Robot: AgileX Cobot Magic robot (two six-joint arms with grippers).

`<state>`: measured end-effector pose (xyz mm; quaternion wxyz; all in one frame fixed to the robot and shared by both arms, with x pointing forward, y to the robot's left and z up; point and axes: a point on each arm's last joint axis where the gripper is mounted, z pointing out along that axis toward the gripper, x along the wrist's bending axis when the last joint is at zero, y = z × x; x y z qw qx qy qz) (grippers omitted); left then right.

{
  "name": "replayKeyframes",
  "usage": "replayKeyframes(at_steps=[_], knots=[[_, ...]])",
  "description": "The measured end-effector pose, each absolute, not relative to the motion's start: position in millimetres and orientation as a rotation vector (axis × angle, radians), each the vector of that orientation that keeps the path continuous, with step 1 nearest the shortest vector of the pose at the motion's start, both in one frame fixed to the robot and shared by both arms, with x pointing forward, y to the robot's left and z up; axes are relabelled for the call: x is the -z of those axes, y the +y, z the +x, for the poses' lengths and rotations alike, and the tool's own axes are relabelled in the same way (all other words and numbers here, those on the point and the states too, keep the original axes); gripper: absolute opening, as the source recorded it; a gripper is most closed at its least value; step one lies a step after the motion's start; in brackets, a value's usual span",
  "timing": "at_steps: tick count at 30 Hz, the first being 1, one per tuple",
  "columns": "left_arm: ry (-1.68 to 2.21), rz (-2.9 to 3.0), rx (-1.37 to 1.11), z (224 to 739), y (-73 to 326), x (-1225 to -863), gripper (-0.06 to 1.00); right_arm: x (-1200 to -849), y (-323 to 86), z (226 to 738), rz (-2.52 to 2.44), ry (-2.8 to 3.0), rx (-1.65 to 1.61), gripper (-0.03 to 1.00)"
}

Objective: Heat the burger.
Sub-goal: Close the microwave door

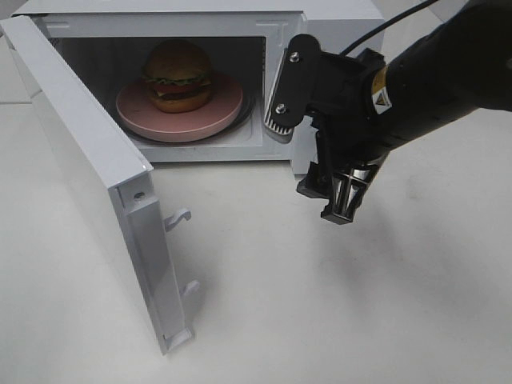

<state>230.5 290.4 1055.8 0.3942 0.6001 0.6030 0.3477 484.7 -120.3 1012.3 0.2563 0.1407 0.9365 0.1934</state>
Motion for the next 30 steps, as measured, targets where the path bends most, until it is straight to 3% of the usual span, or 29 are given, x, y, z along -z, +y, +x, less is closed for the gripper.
replayKeyframes(at_steps=[12, 30], knots=[[1.53, 1.522, -0.882, 230, 290, -1056, 0.97, -1053, -161, 441, 0.978, 2.526, -0.459, 0.77], [1.53, 1.522, -0.882, 230, 290, -1056, 0.97, -1097, -210, 382, 1.146, 2.493, -0.385, 0.77]])
